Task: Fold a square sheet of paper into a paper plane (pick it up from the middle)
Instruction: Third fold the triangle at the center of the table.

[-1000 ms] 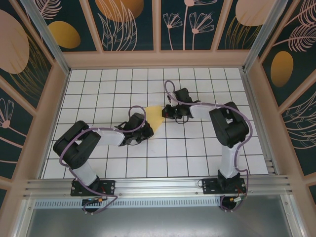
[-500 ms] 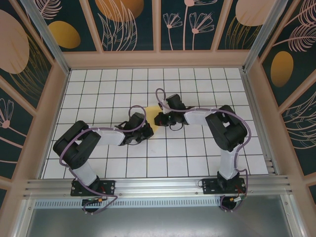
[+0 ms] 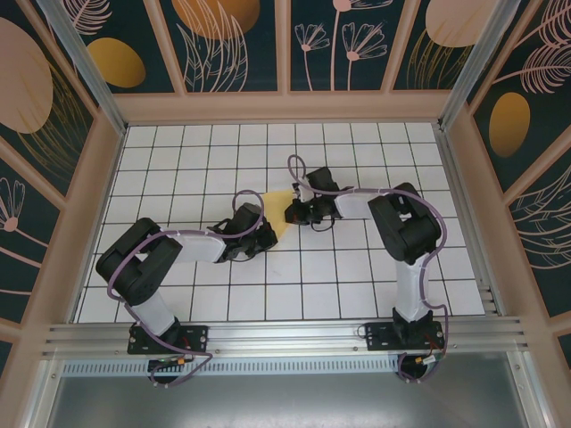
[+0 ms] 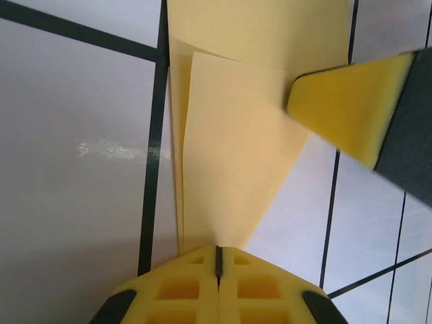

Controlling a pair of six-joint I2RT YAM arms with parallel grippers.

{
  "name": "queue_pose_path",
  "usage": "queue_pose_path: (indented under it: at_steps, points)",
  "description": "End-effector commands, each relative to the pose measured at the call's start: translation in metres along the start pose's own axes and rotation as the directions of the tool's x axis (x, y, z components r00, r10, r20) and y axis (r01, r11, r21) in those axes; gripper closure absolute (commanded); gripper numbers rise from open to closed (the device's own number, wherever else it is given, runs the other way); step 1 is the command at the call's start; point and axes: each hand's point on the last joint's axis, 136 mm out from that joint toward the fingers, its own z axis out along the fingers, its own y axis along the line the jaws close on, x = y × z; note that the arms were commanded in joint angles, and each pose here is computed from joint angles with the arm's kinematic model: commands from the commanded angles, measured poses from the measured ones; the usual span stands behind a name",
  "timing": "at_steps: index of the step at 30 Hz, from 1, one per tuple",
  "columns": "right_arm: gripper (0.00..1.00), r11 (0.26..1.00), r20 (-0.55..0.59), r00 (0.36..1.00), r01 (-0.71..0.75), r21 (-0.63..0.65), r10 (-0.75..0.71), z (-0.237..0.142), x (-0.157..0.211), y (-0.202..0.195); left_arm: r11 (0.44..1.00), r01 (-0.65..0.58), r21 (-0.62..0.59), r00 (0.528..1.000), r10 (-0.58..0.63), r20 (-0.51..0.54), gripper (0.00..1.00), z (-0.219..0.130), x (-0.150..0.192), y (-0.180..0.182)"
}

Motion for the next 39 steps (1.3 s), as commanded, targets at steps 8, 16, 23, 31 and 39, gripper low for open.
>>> queue_pose_path:
  at_steps: [8, 16, 23, 31, 39]
  points:
    - [1.0, 0.99, 0.227, 0.973, -0.058, 0.127, 0.028, -0.05, -0.042, -0.018, 0.977, -0.013, -0.213, 0.996, -0.006, -0.087, 1.0, 0.002, 0.027, 0.06]
    - [1.0, 0.999, 0.18, 0.983, 0.031, -0.045, -0.022, -0.049, -0.019, 0.035, 0.98, -0.026, -0.199, 0.997, 0.011, -0.077, 1.0, 0.001, 0.022, 0.053]
    - [1.0, 0.994, 0.044, 0.999, 0.029, -0.103, -0.024, -0.011, 0.008, 0.047, 0.98, -0.033, -0.195, 0.998, 0.021, -0.063, 1.0, -0.001, 0.018, 0.049]
    - [1.0, 0.998, -0.032, 0.999, -0.023, -0.05, 0.021, 0.007, 0.023, 0.025, 0.983, -0.046, -0.176, 0.998, 0.037, -0.054, 1.0, -0.001, 0.012, 0.039]
    - [1.0, 0.996, -0.06, 0.996, -0.064, 0.057, 0.067, 0.014, 0.034, -0.002, 0.997, -0.08, 0.01, 0.994, 0.079, 0.078, 1.0, -0.022, -0.02, -0.018]
